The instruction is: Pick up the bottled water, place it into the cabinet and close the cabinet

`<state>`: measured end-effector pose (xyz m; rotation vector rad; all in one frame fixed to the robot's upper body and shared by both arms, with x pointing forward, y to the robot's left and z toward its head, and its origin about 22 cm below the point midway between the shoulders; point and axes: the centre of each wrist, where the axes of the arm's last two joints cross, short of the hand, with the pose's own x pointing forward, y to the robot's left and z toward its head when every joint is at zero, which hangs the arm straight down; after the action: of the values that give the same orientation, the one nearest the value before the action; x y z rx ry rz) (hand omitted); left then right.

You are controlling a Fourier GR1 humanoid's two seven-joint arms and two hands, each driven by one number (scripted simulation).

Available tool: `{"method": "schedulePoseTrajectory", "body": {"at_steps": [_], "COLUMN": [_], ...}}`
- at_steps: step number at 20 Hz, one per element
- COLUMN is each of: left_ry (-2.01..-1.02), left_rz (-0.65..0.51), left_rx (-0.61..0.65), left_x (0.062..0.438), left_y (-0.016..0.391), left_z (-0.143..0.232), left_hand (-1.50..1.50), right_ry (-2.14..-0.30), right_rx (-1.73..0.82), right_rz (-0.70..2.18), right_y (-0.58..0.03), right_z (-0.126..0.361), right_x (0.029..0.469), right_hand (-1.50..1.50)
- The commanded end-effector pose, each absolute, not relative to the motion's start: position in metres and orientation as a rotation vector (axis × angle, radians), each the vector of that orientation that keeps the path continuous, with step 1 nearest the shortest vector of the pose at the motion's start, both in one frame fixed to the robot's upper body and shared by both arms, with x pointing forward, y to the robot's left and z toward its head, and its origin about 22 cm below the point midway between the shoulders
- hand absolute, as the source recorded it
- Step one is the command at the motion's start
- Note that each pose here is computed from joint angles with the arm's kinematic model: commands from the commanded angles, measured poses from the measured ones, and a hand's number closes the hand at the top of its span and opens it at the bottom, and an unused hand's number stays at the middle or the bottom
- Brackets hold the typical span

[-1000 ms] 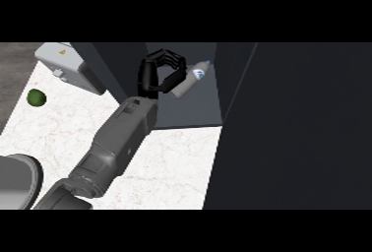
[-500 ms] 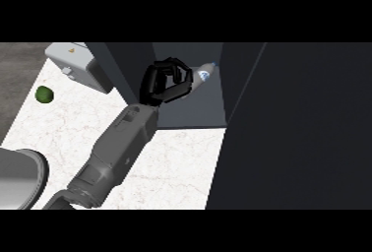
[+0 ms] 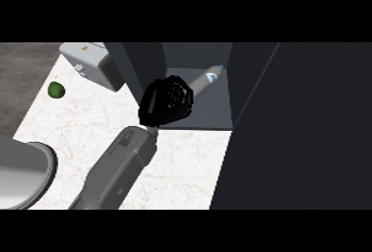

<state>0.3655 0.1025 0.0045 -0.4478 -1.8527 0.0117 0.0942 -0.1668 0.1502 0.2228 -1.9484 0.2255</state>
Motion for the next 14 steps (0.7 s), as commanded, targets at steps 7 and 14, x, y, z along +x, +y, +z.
{"method": "schedulePoseTrajectory", "body": {"at_steps": [7, 14], "left_ry": [-1.841, -1.869], "left_rz": [0.119, 0.168], "left_rx": [-0.476, -0.45], "left_x": [0.271, 0.21], "left_y": [0.157, 0.2], "left_z": [-0.001, 0.004], "left_hand": [1.5, 1.5], "right_ry": [-1.943, -1.843], "right_rx": [0.299, 0.505], "right_rz": [0.386, 0.578], "right_y": [-0.167, -0.156], "right_z": [0.166, 0.176], "right_x": [0.086, 0.078], "right_hand": [1.5, 1.5]}}
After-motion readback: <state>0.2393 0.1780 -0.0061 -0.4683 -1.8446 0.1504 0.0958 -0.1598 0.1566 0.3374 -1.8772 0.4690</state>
